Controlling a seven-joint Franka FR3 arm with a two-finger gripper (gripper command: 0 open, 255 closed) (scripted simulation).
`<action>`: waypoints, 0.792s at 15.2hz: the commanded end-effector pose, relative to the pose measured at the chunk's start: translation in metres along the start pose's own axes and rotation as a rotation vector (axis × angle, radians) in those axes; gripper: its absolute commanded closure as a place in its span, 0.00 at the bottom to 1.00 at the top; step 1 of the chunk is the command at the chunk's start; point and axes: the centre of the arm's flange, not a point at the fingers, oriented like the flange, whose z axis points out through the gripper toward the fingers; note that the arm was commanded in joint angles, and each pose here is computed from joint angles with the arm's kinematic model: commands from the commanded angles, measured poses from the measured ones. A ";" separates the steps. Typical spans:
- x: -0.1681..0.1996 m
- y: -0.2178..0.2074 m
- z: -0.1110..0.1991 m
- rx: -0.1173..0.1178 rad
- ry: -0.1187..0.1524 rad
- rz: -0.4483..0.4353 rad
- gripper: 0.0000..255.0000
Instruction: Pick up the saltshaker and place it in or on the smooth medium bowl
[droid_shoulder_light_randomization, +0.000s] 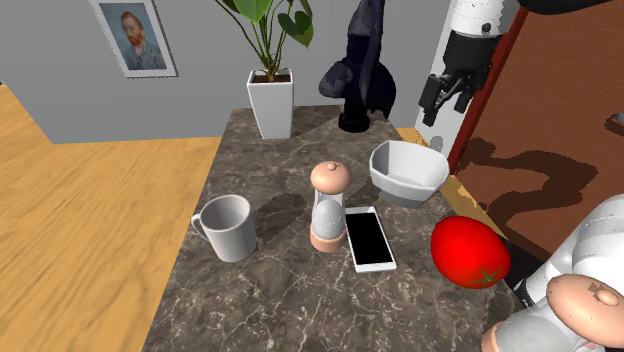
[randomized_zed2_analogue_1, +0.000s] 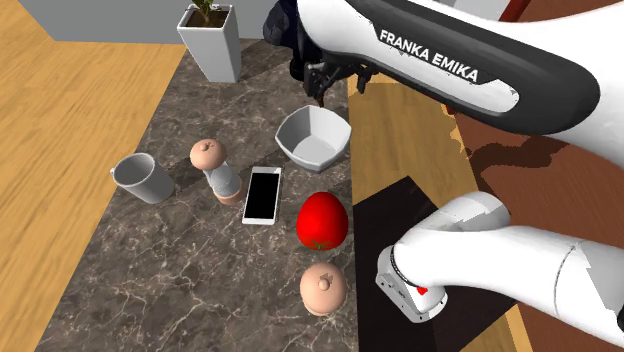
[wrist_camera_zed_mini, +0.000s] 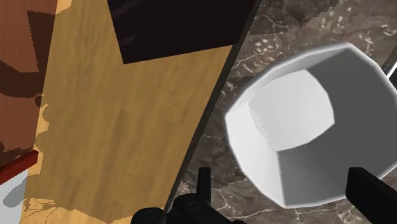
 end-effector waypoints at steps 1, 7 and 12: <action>-0.001 -0.026 -0.002 0.005 -0.011 -0.004 0.00; -0.007 -0.102 -0.011 0.020 -0.042 -0.020 0.00; -0.012 -0.165 -0.019 0.032 -0.068 -0.033 0.00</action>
